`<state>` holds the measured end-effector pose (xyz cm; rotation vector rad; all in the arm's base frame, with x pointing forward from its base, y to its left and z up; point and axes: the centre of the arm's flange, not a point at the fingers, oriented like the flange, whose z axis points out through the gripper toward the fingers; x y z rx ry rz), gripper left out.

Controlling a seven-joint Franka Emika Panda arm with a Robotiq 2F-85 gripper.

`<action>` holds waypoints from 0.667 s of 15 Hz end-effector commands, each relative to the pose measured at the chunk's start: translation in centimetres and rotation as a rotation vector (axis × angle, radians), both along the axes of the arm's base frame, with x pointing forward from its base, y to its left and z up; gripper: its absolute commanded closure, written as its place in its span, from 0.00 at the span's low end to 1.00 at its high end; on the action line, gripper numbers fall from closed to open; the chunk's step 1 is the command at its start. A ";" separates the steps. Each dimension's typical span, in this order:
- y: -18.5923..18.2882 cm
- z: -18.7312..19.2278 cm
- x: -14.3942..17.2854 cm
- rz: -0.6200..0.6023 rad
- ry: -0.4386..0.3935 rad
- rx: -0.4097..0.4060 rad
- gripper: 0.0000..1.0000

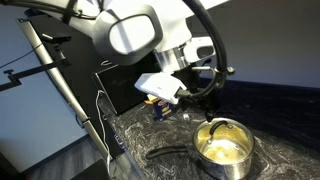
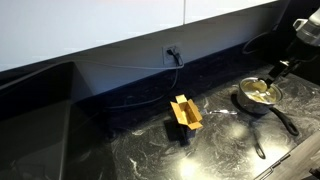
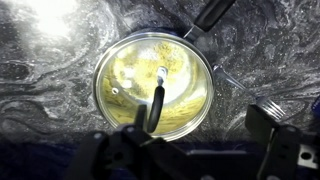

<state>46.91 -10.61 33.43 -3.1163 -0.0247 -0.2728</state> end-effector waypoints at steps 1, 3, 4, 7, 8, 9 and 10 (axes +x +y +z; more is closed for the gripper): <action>1.9 4.6 -6.1 0.009 -0.068 -0.096 0.00; 2.4 6.2 -7.8 0.013 -0.105 -0.141 0.00; 2.6 6.9 -8.6 0.016 -0.122 -0.155 0.00; 3.1 8.0 -10.1 0.026 -0.165 -0.173 0.00; 2.2 7.2 -7.7 0.034 -0.139 -0.156 0.00; 2.4 7.5 -8.3 0.035 -0.152 -0.158 0.00; 2.5 7.8 -8.8 0.036 -0.160 -0.158 0.00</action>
